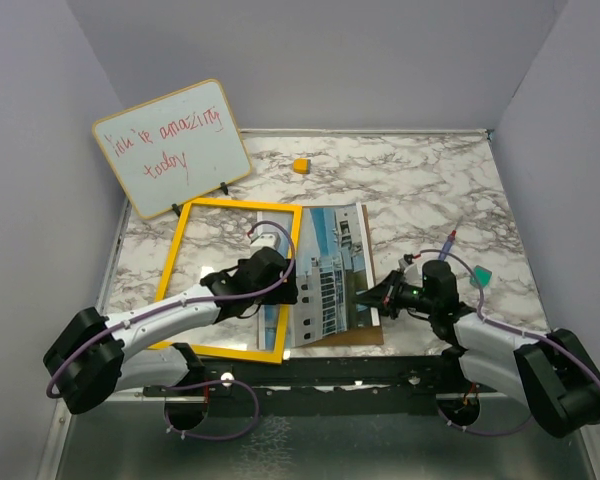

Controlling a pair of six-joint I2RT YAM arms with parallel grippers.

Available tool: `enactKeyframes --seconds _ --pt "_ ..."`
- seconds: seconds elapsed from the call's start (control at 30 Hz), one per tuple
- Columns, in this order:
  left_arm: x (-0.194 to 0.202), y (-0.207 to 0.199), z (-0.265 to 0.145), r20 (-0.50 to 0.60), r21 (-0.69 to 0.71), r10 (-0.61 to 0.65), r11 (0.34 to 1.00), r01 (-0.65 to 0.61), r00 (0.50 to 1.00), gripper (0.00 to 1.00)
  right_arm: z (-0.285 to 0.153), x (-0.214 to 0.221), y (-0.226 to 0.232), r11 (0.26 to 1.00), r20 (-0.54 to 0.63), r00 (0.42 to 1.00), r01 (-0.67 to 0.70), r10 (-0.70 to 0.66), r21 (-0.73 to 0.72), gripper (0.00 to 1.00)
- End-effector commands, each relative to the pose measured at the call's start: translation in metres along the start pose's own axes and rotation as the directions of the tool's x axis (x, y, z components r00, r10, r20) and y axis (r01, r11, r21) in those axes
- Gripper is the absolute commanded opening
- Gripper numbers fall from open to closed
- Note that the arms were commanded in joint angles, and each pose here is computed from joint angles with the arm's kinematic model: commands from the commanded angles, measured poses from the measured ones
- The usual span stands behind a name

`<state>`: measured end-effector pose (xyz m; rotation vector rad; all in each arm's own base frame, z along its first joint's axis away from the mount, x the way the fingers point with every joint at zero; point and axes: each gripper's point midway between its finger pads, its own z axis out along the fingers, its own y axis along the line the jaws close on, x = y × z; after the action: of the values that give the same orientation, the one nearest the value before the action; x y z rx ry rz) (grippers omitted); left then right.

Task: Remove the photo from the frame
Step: Pick up the photo from the photo frame.

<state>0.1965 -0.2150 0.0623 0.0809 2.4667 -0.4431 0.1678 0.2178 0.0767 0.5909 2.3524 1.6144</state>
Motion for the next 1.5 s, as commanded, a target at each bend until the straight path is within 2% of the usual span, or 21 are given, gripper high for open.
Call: enactKeyframes --seconds 0.0,0.33,0.43,0.53,0.63,0.7,0.9,0.97,1.1,1.17,1.2,1.47 --pt "-0.007 0.007 -0.006 0.046 -0.031 -0.020 0.999 0.021 0.999 0.90 -0.003 0.002 0.022 0.997 -0.030 0.999 0.026 -0.028 -0.075 0.01" --pt "-0.011 0.017 -0.014 0.079 -0.061 -0.012 0.998 0.016 0.997 0.91 -0.015 -0.002 0.048 0.993 0.027 0.997 0.074 -0.072 -0.096 0.00" --pt "-0.012 0.017 -0.015 0.082 -0.059 -0.011 0.998 0.016 0.997 0.91 -0.015 -0.008 0.041 0.995 0.053 0.994 0.101 -0.099 -0.028 0.01" --pt "-0.012 0.017 -0.016 0.084 -0.057 -0.012 0.998 0.017 0.996 0.92 -0.012 -0.015 0.013 0.987 0.056 0.994 0.090 -0.098 0.134 0.02" --pt "-0.009 0.017 -0.014 0.074 -0.054 -0.010 0.998 0.014 0.997 0.92 -0.007 -0.013 -0.008 0.971 -0.006 0.996 0.086 -0.087 0.221 0.13" --pt "-0.007 0.017 -0.013 0.064 -0.048 -0.012 0.999 0.015 0.998 0.92 -0.002 -0.012 -0.018 0.964 -0.041 0.996 0.091 -0.083 0.250 0.28" --pt "-0.001 0.016 -0.008 0.044 -0.041 -0.012 0.999 0.014 0.999 0.92 0.006 -0.026 -0.023 0.942 -0.051 0.990 0.139 -0.130 0.304 0.60" --pt "-0.002 0.015 -0.008 0.048 -0.039 -0.013 0.999 0.015 0.999 0.92 0.010 -0.031 -0.022 0.938 -0.057 0.988 0.154 -0.143 0.310 0.65" --pt "-0.003 0.014 -0.007 0.046 -0.040 -0.007 0.999 0.008 0.999 0.92 0.017 -0.034 -0.019 0.940 -0.085 0.985 0.169 -0.150 0.298 0.68" --pt "-0.002 0.015 -0.008 0.045 -0.043 -0.004 0.999 0.006 0.999 0.92 0.020 -0.035 -0.018 0.944 -0.085 0.986 0.163 -0.144 0.288 0.73" --pt "-0.002 0.016 -0.008 0.045 -0.045 -0.004 0.999 0.006 0.999 0.92 0.022 -0.035 -0.016 0.948 -0.086 0.985 0.165 -0.147 0.272 0.73" --pt "-0.003 0.016 -0.008 0.047 -0.046 -0.006 0.999 0.008 0.999 0.92 0.026 -0.028 -0.015 0.958 -0.141 0.979 0.178 -0.149 0.223 0.31"
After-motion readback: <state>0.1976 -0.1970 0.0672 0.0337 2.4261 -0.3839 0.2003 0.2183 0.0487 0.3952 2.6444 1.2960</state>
